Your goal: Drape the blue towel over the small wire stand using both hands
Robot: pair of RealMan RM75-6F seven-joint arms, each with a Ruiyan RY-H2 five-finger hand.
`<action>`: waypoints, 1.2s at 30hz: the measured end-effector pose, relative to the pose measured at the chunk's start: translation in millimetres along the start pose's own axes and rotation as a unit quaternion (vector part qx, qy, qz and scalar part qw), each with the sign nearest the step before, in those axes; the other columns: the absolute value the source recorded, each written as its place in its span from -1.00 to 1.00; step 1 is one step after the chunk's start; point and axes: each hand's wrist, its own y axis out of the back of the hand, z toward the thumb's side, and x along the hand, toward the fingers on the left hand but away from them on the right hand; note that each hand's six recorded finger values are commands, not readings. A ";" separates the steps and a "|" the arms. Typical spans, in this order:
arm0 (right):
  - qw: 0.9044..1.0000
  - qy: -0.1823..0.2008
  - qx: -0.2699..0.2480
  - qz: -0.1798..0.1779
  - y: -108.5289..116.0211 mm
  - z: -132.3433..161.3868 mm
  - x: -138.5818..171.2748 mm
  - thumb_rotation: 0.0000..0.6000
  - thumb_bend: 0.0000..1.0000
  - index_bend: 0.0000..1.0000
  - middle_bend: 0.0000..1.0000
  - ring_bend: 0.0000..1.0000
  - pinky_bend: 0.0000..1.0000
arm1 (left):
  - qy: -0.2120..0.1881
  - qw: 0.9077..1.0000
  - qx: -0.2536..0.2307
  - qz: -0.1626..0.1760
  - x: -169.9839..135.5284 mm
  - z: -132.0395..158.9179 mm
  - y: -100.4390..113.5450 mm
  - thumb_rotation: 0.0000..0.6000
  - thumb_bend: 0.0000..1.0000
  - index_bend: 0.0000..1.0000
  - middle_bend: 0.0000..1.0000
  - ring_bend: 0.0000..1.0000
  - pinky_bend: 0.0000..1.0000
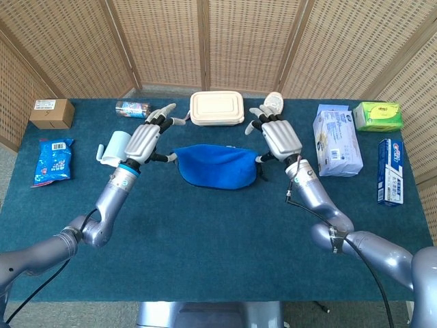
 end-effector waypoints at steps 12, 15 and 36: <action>1.000 -0.005 0.019 0.003 -0.6 -2.9 0.6 1.00 -1.00 -0.53 -0.90 -1.00 -1.00 | 0.011 1.000 0.021 -0.012 -0.7 -5.1 5.4 1.00 -0.53 -1.00 -1.00 -1.00 -1.00; 1.000 -0.006 0.023 0.004 -0.5 -3.6 0.5 1.00 -1.00 -0.56 -0.92 -1.00 -1.00 | 0.014 1.000 0.024 -0.015 -1.2 -6.4 6.8 1.00 -0.58 -1.00 -1.00 -1.00 -1.00; 0.997 -0.010 0.076 0.025 0.2 -11.9 5.9 1.00 -1.00 -0.79 -1.00 -1.00 -1.00 | 0.024 0.999 0.035 -0.022 -7.6 -11.2 18.0 1.00 -0.60 -1.00 -1.00 -1.00 -1.00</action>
